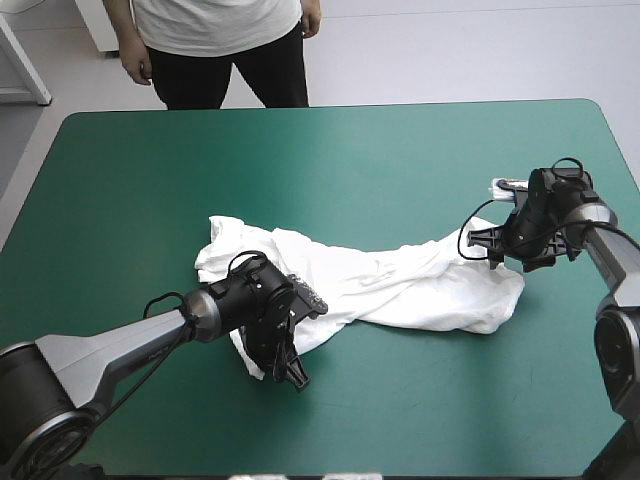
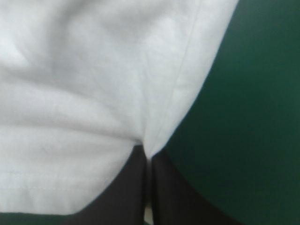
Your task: Fold the cloth
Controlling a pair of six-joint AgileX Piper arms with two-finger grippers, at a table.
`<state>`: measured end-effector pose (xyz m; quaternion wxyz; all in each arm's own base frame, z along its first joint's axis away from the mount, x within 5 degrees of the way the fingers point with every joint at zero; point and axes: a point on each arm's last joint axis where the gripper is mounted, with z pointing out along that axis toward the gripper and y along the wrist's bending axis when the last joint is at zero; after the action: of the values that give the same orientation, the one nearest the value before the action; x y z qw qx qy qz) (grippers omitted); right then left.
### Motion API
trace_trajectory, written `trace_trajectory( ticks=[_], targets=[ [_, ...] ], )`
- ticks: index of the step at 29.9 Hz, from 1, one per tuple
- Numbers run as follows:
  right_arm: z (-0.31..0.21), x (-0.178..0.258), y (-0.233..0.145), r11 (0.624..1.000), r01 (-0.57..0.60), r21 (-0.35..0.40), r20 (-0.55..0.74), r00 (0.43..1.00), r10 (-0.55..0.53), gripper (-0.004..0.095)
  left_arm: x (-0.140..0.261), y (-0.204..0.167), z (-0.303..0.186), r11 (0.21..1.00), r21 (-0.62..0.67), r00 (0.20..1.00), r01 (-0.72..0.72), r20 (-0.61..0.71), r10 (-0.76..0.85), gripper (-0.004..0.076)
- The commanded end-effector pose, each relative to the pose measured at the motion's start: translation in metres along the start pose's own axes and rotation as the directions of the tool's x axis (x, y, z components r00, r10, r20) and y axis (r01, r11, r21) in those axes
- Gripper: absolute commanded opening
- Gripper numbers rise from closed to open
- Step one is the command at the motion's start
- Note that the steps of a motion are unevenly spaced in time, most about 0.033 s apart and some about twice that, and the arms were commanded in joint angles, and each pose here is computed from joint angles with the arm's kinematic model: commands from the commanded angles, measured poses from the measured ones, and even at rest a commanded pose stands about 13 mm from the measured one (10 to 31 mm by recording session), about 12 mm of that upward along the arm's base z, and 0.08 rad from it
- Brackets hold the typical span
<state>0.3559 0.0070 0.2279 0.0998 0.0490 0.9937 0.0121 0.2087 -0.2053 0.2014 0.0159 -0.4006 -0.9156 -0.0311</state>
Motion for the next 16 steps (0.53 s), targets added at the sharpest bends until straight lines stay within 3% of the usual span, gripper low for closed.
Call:
trace_trajectory(
  ticks=[1,4,7,10,11,16],
  targets=[
    [-0.006,-0.009,0.0,1.0,0.002,-0.03,0.053,0.999,-0.001,0.054,-0.005,0.0,0.001,1.0,-0.001,0.999,0.007,0.038,-0.007,-0.0008],
    [0.009,-0.009,0.003,0.999,-0.006,-0.047,0.008,1.0,0.007,0.0533,-0.008,0.0,-0.003,1.0,-0.001,0.999,0.007,0.054,-0.007,-0.0008],
    [0.019,-0.006,0.003,0.999,-0.01,-0.036,-0.058,0.998,0.008,0.0422,-0.01,0.0,-0.006,1.0,-0.001,0.998,0.008,0.067,-0.008,-0.0008],
    [0.021,-0.003,0.001,1.0,-0.005,-0.015,-0.087,0.996,0.003,0.0125,-0.013,0.001,-0.011,1.0,-0.006,0.996,0.007,0.086,-0.007,-0.0008],
    [0.021,-0.002,0.0,1.0,0.003,-0.008,-0.091,0.996,-0.004,-0.0025,-0.014,0.002,-0.013,1.0,-0.016,0.996,0.003,0.092,-0.001,-0.0008],
    [0.004,0.0,0.0,1.0,0.01,-0.01,-0.055,0.998,-0.011,-0.0017,-0.016,0.017,-0.037,0.997,-0.069,0.989,0.032,0.145,-0.022,-0.0008]
  ],
)
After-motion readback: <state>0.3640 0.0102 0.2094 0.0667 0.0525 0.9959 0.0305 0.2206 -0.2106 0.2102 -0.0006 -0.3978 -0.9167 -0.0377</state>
